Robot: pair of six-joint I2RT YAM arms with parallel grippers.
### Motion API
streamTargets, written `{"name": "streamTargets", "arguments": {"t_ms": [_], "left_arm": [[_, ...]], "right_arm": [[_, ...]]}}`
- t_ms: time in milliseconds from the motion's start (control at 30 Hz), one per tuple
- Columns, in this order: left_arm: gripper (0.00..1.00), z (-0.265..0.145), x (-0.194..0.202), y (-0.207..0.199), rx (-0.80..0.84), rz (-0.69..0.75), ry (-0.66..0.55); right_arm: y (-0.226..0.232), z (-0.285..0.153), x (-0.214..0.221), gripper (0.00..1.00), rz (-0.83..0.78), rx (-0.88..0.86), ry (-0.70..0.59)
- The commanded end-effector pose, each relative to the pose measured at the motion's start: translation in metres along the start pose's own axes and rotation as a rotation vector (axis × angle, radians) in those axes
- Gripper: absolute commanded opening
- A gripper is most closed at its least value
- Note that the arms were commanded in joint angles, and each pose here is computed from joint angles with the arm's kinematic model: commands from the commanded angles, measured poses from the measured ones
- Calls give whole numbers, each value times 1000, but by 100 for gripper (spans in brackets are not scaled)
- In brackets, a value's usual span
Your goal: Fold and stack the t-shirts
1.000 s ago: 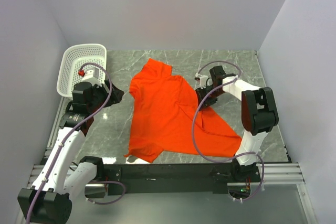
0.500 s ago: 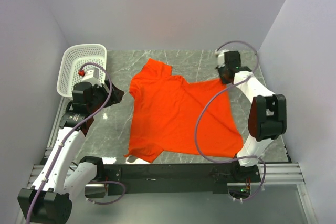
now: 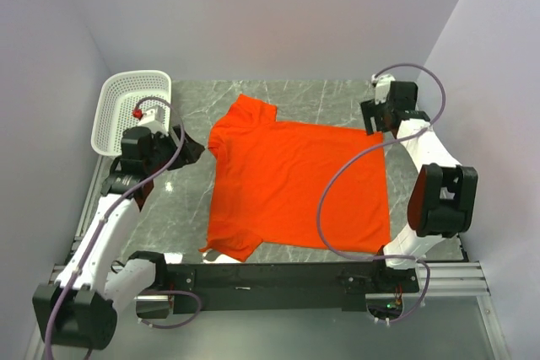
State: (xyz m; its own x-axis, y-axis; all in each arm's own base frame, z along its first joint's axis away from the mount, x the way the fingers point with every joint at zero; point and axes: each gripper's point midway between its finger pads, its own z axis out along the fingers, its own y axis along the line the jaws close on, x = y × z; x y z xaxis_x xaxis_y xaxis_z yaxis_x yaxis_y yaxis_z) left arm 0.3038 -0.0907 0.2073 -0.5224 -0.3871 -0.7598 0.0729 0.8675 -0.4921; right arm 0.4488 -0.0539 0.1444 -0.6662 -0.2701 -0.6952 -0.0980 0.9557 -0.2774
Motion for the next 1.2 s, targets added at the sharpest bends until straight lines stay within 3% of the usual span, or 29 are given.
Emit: {"name": "streamTargets", "arguments": {"t_ms": [0, 67, 167, 367, 567, 633, 800, 967, 1167], "left_arm": [[77, 24, 4, -7, 69, -42, 69], [76, 49, 4, -7, 70, -70, 135], [73, 92, -8, -10, 93, -75, 207], [68, 205, -38, 11, 67, 7, 270], [69, 279, -21, 11, 223, 90, 374], [73, 289, -23, 3, 298, 112, 348], [73, 315, -23, 6, 313, 70, 344], [65, 336, 0, 20, 260, 38, 427], [49, 333, 19, 23, 289, 44, 480]], "right_arm": [[93, -40, 16, 83, -92, -532, -52], [131, -62, 27, 81, -53, -754, -65], [150, -78, 30, 79, -10, -888, -59], [144, -70, 37, 75, 19, -850, -1], [134, -65, 35, 75, 37, -838, 0], [131, -64, 33, 75, 45, -836, 0], [126, -63, 28, 75, 79, -859, -5], [128, -69, 27, 75, 93, -883, -12], [121, -62, 31, 75, 104, -871, 2]]}}
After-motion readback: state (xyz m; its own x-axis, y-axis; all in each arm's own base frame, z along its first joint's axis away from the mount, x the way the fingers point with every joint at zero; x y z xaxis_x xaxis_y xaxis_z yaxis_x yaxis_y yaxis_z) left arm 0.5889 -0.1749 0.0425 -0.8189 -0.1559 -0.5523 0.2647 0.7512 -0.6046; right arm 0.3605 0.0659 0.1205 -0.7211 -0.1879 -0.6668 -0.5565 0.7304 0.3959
